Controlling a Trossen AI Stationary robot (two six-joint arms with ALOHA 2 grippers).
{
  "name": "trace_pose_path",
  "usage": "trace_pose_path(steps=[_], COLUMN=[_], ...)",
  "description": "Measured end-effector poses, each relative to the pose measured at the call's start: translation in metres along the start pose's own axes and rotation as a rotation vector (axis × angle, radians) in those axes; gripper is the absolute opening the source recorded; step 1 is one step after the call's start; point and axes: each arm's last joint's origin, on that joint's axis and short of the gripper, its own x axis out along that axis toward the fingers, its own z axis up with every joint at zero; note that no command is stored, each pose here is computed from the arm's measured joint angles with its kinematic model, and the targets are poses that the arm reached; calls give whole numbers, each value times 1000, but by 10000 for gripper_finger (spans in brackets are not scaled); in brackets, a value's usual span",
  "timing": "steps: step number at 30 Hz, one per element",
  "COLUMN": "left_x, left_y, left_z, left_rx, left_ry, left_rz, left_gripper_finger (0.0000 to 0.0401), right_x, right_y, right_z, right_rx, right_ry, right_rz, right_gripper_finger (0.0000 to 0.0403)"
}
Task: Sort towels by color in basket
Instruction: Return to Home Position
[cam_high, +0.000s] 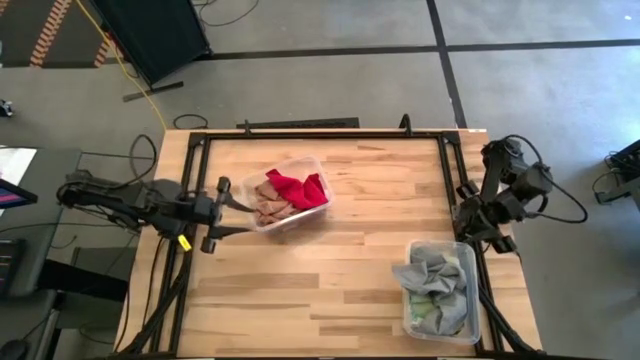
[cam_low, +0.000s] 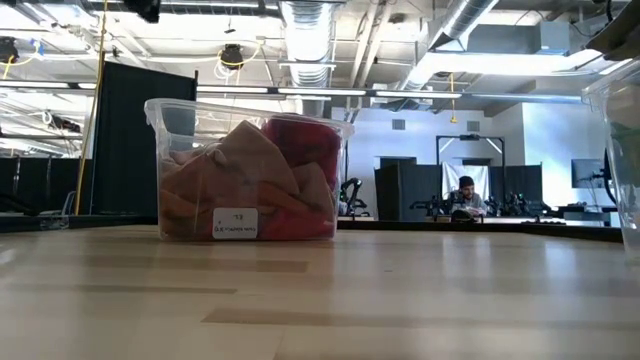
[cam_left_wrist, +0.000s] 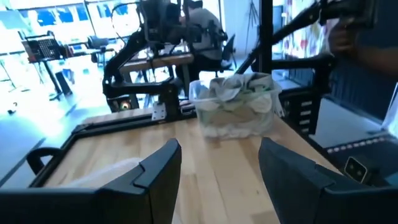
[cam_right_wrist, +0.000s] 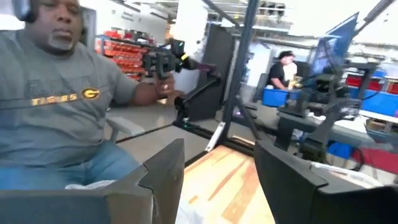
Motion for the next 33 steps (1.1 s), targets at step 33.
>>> trace_pose_path(steps=[33], left_x=[-25], left_y=[-5], left_z=[-53], left_rx=[-144], left_ry=[-37], left_rz=[-19], left_gripper_finger=[206], right_x=[19], right_y=[14], right_z=[-33], right_rx=[-14], right_ry=[40], right_rz=[-225], right_gripper_finger=[169])
